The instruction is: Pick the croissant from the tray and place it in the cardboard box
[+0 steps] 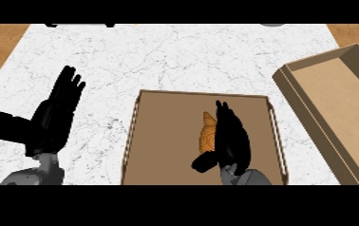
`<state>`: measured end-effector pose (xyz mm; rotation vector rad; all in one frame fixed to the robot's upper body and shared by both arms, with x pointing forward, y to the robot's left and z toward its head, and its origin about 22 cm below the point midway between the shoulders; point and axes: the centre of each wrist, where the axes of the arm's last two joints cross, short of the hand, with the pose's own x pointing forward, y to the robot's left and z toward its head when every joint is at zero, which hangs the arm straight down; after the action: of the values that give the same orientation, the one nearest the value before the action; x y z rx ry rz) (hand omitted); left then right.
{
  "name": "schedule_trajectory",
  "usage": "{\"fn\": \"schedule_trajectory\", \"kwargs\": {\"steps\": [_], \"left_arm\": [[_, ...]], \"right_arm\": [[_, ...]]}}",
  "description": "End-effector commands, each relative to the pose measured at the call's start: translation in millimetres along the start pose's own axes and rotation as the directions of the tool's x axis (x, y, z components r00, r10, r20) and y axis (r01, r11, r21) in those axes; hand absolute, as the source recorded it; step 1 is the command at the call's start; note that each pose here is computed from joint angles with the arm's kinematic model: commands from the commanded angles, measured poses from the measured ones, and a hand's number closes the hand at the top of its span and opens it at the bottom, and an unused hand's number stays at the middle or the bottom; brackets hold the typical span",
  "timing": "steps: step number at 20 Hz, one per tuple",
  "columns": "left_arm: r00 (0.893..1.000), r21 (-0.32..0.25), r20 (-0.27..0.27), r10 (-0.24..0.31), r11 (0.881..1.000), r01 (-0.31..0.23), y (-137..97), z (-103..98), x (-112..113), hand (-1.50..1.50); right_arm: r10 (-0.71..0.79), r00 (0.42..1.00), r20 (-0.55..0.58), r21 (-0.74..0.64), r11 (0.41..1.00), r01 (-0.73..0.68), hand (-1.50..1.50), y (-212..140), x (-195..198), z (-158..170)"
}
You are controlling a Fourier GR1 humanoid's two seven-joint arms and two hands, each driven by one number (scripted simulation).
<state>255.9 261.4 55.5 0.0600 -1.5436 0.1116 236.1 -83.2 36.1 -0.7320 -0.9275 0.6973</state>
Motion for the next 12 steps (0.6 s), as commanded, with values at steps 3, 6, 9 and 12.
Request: {"fn": "schedule_trajectory", "kwargs": {"steps": [3, 6, 9, 12], "left_arm": [[1.0, 0.007, 0.016, -0.018, 1.0, 0.018, 12, -1, 12, 0.0], [1.0, 0.004, 0.001, 0.004, 1.0, -0.004, -9, -15, 1, 0.0], [1.0, 0.012, 0.014, -0.017, 1.0, 0.017, -15, -3, 4, 0.0], [1.0, 0.02, 0.003, -0.007, 1.0, 0.007, -16, -5, 1, 0.0]], "right_arm": [[-0.008, 0.998, -0.055, -0.003, 1.0, 0.008, -1.5, 6, -17, 3], [0.001, 1.0, -0.017, -0.035, 0.999, -0.002, 1.5, 8, 4, 7], [0.111, 0.994, 0.023, -0.038, 0.993, -0.11, 1.5, 14, 6, 1], [0.139, 0.99, 0.025, -0.07, 0.988, -0.137, 1.5, 6, 13, -9]]}}
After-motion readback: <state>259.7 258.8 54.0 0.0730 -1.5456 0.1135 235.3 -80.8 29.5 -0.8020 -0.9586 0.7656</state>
